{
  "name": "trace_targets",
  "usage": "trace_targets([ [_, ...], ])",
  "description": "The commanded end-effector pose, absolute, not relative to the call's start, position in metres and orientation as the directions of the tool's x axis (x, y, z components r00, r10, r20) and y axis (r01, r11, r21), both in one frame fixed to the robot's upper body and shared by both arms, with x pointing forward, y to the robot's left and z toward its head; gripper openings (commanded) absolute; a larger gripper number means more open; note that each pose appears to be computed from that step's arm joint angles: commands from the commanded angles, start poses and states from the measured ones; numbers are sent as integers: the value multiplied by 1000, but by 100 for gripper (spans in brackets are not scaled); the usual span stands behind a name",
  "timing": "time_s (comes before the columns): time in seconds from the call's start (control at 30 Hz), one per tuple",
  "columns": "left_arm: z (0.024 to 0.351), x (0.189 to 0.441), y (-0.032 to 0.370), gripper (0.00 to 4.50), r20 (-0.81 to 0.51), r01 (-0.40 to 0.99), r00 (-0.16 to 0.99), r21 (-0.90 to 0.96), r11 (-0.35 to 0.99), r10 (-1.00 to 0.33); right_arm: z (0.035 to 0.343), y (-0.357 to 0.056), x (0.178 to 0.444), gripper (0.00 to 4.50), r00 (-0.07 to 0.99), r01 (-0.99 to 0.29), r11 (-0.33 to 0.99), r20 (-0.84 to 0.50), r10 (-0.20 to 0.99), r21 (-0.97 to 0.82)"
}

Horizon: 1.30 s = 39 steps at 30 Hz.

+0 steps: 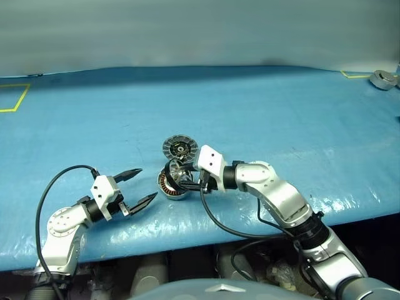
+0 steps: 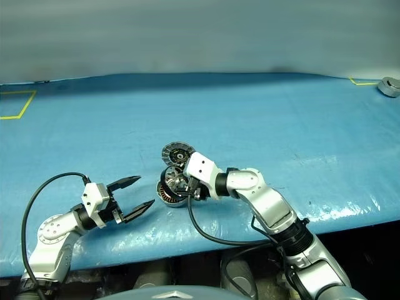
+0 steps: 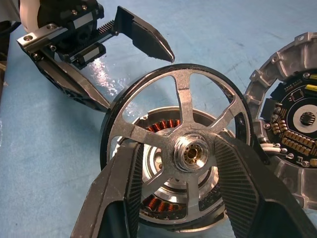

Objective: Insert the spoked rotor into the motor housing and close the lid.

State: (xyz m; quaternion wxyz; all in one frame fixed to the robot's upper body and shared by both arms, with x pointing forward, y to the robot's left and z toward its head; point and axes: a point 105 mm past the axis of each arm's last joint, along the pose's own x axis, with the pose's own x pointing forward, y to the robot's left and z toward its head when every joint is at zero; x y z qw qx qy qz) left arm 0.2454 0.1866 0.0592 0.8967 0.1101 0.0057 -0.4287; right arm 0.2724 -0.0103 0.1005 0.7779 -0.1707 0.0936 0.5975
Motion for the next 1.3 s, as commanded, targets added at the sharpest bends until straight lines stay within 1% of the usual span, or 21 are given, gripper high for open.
trace_targets([
  [0.03, 65, 246, 191, 450, -93, 759, 643, 213, 616, -760, 107, -10, 276, 185, 285, -951, 222, -340, 896, -213],
  [0.27, 63, 246, 191, 450, -103, 761, 642, 204, 616, -760, 104, -13, 284, 185, 332, -934, 252, -359, 872, -251],
  [0.4, 63, 245, 192, 450, -107, 762, 642, 202, 616, -759, 104, -13, 284, 185, 331, -935, 253, -361, 872, -247],
  [0.47, 63, 245, 192, 450, -109, 761, 643, 202, 616, -758, 103, -13, 282, 257, 324, -937, 244, -365, 873, -249],
  [0.5, 63, 245, 192, 450, -109, 761, 643, 203, 617, -758, 103, -13, 281, 277, 322, -938, 241, -366, 873, -250],
  [0.53, 63, 245, 192, 450, -110, 760, 644, 203, 617, -757, 104, -13, 282, 317, 325, -936, 242, -363, 873, -255],
  [0.57, 63, 245, 193, 450, -111, 760, 644, 203, 617, -757, 104, -13, 281, 341, 327, -935, 242, -361, 874, -259],
  [0.6, 63, 245, 193, 450, -112, 760, 645, 204, 618, -756, 105, -13, 281, 381, 326, -934, 240, -358, 875, -264],
  [0.63, 63, 245, 193, 450, -113, 759, 646, 203, 618, -755, 106, -12, 280, 409, 323, -934, 236, -354, 878, -267],
  [0.77, 62, 244, 193, 450, -117, 757, 649, 202, 621, -752, 112, -9, 276, 409, 301, -941, 225, -324, 897, -251],
  [1.0, 61, 243, 195, 450, -123, 755, 652, 200, 625, -748, 116, -6, 273, 409, 292, -945, 226, -301, 908, -236],
  [1.3, 61, 244, 196, 450, -124, 752, 655, 201, 628, -745, 135, -2, 270, 409, 285, -938, 222, -230, 930, -266],
])
